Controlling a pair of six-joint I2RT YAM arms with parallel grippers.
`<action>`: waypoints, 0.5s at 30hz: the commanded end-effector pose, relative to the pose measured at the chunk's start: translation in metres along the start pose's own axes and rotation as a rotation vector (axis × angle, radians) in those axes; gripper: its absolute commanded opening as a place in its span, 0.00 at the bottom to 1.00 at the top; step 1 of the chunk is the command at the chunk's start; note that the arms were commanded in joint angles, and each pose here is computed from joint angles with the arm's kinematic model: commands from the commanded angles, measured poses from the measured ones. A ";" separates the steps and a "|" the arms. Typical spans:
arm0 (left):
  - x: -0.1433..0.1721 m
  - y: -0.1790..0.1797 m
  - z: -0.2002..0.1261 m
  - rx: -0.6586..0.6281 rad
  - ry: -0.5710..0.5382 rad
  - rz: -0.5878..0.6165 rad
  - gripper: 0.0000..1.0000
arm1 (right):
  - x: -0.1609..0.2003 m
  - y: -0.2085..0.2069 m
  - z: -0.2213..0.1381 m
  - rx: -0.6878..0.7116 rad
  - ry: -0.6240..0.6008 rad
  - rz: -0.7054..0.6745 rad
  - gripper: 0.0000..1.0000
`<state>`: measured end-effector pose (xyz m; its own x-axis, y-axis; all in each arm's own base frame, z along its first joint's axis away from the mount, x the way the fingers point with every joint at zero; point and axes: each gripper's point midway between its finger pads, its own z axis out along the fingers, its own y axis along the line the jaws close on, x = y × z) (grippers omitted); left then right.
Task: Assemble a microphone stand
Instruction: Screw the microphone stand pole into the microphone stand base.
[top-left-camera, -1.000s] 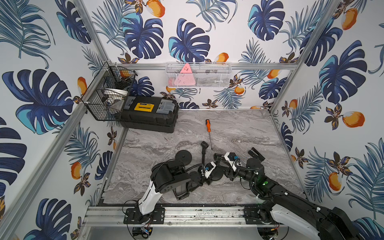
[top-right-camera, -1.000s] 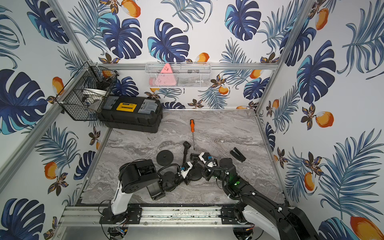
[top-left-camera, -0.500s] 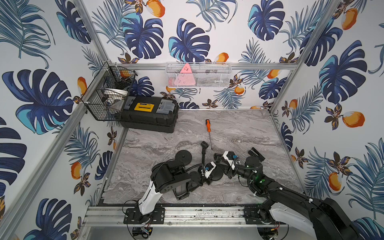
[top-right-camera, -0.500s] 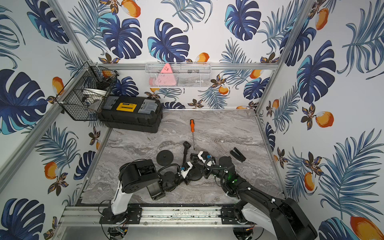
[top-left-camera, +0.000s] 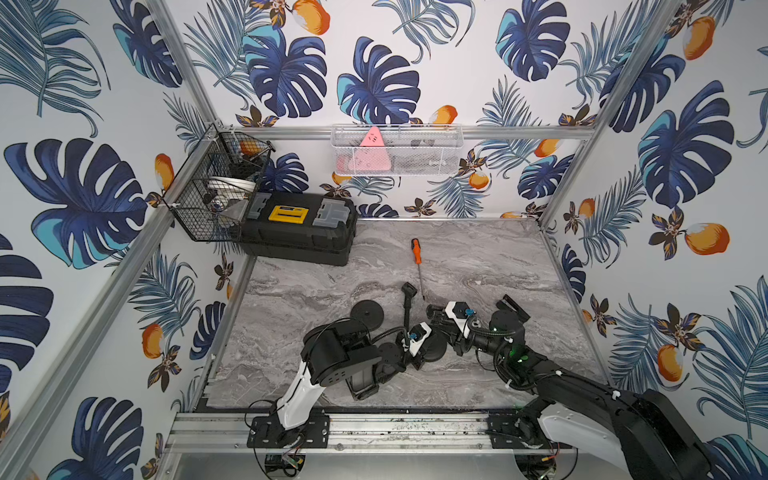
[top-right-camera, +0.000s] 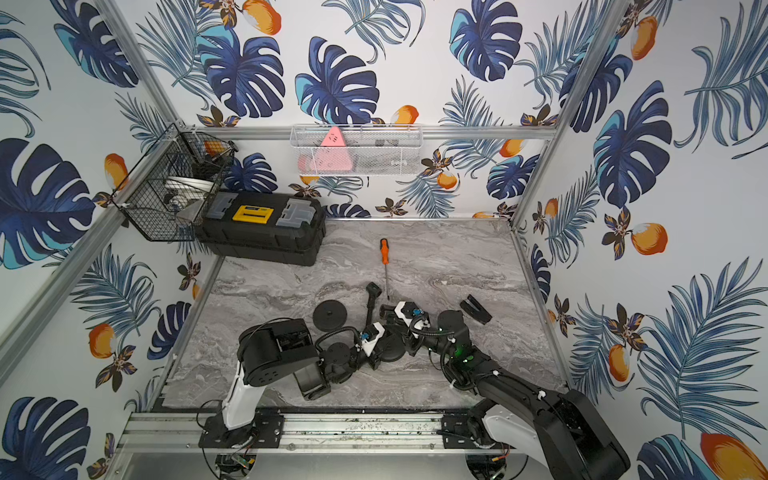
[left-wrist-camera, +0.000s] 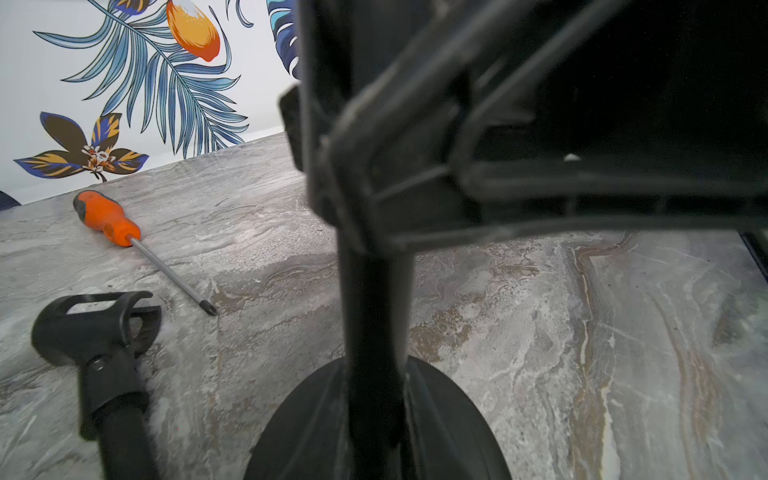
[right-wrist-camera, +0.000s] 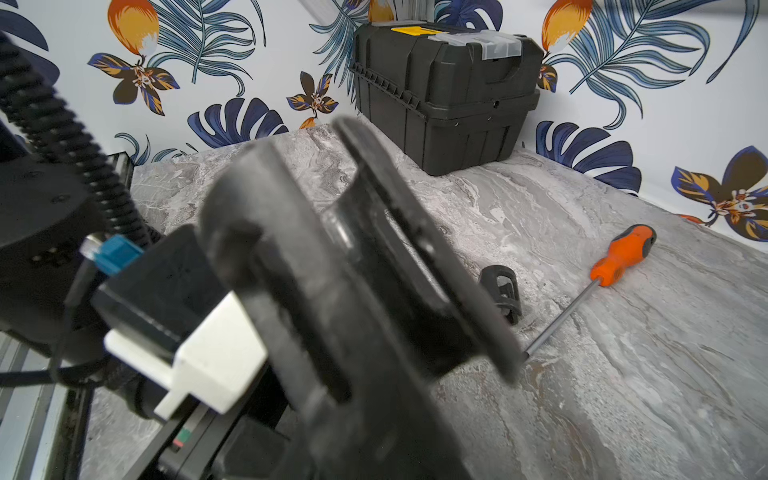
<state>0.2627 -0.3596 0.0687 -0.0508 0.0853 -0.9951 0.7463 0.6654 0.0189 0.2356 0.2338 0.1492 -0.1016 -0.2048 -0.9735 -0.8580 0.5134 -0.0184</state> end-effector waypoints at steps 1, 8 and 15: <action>0.021 0.000 -0.004 0.003 0.079 0.014 0.25 | 0.000 -0.002 -0.003 0.023 -0.022 0.023 0.00; 0.016 0.001 -0.005 -0.002 0.071 0.014 0.53 | 0.004 -0.014 -0.011 0.123 -0.017 0.042 0.00; 0.011 -0.001 -0.006 0.012 0.061 0.008 0.57 | 0.004 -0.015 -0.010 0.157 0.028 0.048 0.00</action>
<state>0.2582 -0.3533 0.0489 -0.0961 0.1657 -0.9815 0.7496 0.6608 0.0382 0.2387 0.2200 0.1510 -0.1329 -0.1849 -0.9737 -0.7887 0.6147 -0.0092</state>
